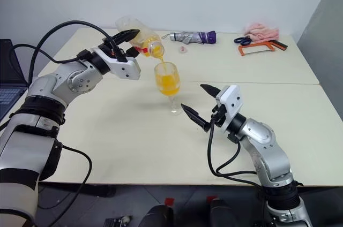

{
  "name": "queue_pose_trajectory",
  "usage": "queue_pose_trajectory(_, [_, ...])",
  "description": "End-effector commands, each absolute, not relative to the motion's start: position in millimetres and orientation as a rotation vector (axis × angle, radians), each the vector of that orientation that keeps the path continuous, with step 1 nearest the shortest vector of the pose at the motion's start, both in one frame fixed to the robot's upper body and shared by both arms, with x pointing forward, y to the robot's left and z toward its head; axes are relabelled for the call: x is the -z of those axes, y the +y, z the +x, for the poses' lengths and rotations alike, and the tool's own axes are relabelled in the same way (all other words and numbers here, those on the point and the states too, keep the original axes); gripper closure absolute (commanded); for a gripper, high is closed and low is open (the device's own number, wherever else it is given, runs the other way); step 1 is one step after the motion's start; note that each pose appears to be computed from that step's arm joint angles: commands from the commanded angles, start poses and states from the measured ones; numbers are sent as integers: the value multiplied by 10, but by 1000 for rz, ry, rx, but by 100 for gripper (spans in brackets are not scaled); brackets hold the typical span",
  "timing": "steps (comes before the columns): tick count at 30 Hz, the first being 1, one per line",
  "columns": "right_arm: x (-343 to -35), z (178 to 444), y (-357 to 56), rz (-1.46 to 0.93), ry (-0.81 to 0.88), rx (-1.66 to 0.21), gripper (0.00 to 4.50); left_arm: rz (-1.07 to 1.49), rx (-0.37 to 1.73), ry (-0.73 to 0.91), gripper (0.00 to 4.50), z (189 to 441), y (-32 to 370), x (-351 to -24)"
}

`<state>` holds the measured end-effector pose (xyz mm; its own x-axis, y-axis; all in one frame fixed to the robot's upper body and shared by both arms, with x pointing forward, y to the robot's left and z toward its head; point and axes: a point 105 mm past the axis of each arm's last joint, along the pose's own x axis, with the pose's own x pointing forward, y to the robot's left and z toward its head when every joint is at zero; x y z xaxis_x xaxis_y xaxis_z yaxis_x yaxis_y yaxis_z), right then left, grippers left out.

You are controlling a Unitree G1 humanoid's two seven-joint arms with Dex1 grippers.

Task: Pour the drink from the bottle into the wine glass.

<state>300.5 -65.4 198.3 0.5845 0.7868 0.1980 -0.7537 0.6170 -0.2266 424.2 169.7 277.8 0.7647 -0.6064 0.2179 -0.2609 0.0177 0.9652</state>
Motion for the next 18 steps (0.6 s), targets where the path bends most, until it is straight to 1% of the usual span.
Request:
queue_pose_trajectory(1, [-2097, 2942, -645, -130, -340, -912, 0, 1573, 268, -773, 283, 4196, 1712, -2954])
queue_pose_trajectory(12, [-2108, 2942, -629, -132, -345, -914, 0, 1426, 306, -723, 283, 4192, 1674, -2856])
queue_pose_trajectory(16, [-2121, 2944, -614, -133, -353, -916, 0, 1344, 325, -694, 283, 4176, 1668, -2824])
queue_pose_trajectory(18, [-2140, 2958, -602, -140, -362, -911, 0, 1243, 325, -667, 283, 4171, 1679, -2812])
